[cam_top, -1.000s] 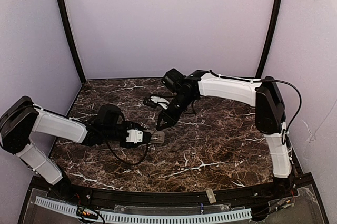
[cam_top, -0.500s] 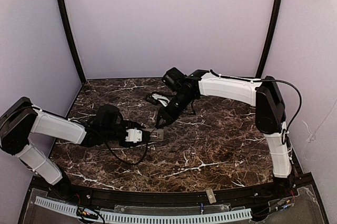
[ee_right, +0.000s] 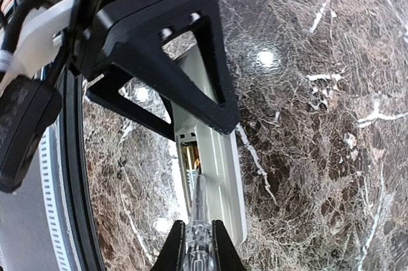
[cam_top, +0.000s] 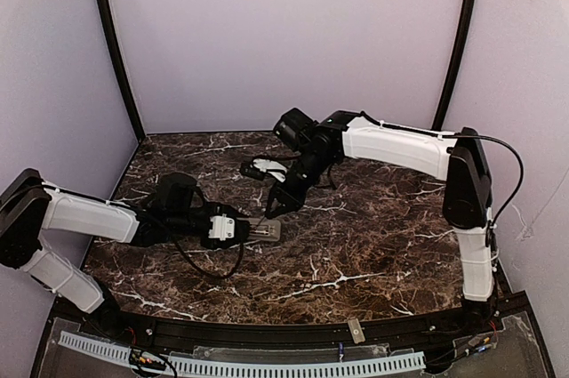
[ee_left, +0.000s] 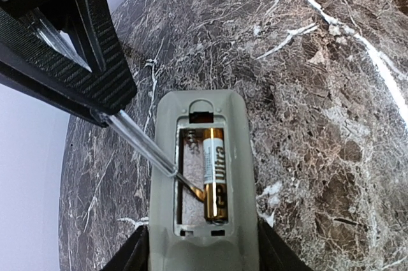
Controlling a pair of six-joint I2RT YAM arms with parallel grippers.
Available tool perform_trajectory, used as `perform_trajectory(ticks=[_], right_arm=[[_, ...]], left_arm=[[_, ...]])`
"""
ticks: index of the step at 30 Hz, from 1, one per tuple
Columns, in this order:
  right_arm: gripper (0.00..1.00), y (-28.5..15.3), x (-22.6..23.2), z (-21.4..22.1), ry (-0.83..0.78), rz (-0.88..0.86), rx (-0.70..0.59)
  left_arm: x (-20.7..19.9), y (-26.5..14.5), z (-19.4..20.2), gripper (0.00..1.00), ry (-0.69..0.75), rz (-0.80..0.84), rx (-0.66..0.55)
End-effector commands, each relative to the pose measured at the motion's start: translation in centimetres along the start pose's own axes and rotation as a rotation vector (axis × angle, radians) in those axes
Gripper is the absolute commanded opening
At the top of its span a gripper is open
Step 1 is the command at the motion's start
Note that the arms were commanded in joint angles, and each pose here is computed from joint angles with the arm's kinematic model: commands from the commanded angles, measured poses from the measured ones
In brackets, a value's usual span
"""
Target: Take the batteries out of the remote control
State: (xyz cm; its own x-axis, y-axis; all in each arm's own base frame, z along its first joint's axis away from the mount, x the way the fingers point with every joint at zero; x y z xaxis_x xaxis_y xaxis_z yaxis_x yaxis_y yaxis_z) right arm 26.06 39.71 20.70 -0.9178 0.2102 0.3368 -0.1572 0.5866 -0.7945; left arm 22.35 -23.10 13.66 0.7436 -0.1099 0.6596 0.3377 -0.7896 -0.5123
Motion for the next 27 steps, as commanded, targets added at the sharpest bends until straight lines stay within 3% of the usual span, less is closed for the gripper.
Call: perform_trajectory(ticks=[1,10,27], right_arm=[[0.00,0.5,-0.5,0.7,-0.080,0.032,0.038],[0.00,3.1,-1.5,1.7,0.142,-0.095,0.109],[0.00,3.6,-3.9,1.1,0.450,0.015,0.082]], left_arm=[[2.9,-1.5,-4.1,0.00,0.082,-0.072,-0.227],[4.1,-1.8,-3.4,0.00,0.137,-0.208,-0.134],[4.8,-1.8,-2.9,0.00,0.156,-0.283,-0.074]])
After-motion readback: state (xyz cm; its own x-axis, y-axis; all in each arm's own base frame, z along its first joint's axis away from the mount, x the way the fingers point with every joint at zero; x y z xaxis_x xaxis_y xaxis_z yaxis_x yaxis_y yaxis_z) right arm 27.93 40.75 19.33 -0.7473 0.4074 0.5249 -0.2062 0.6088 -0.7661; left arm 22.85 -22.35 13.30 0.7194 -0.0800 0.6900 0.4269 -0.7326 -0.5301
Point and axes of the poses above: each gripper's point midway between its finger pads, its own y axis out along the fingers, its own x axis along the line the jaws close on, z = x × y, the point moved 8 cm from there along -y, back along the fingers, and after that the axes turned 4 degrees about y, right-handed, at the moved point
